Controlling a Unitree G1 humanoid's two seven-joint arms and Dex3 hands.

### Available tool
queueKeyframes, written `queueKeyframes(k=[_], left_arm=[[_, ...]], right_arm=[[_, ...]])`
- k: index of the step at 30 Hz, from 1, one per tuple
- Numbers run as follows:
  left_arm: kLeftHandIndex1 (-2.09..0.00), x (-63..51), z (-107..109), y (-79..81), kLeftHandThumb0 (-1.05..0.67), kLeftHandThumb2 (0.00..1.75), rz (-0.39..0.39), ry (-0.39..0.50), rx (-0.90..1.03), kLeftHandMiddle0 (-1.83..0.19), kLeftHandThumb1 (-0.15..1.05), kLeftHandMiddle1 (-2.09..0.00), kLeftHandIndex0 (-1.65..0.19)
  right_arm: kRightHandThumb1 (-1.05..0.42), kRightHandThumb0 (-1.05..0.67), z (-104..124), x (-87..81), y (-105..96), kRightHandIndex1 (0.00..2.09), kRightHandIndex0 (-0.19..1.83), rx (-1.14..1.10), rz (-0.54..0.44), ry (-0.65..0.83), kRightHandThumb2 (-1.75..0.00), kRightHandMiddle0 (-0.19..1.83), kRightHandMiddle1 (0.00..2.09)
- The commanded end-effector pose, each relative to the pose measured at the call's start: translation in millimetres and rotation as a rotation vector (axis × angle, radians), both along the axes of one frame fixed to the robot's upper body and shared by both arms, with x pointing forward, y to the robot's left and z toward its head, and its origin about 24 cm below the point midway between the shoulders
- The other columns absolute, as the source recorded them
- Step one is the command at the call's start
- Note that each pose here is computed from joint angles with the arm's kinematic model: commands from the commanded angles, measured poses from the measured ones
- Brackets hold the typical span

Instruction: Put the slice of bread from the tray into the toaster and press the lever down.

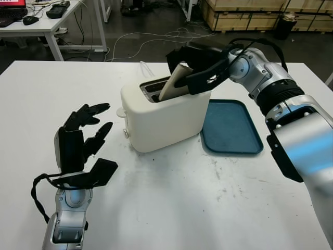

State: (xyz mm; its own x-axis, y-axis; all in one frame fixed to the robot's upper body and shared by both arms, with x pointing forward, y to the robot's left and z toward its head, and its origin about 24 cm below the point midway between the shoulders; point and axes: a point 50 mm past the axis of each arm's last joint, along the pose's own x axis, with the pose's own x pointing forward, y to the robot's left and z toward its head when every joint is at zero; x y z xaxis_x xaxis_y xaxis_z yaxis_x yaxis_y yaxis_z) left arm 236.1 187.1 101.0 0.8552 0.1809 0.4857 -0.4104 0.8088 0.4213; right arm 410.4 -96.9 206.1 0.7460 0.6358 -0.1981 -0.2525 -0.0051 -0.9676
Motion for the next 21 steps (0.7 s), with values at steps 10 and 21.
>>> queueKeyframes(k=[10,21], left_arm=[[-0.49,-0.9,-0.1,-2.1,-0.23,0.07,0.002,-0.002,0.002,-0.50,0.92,-1.20,-0.72],[-0.50,-0.4,0.7,-3.1,-0.23,0.06,0.000,0.002,-0.013,-0.48,0.92,-1.22,-0.72]], right_arm=[[-0.92,-0.72,-0.3,-5.6,15.8,1.71,0.86,0.010,0.090,-0.036,-0.10,0.71,1.59],[-0.86,-0.95,12.8,-6.8,17.2,0.55,0.02,-0.022,0.121,-0.079,0.00,0.41,0.01]])
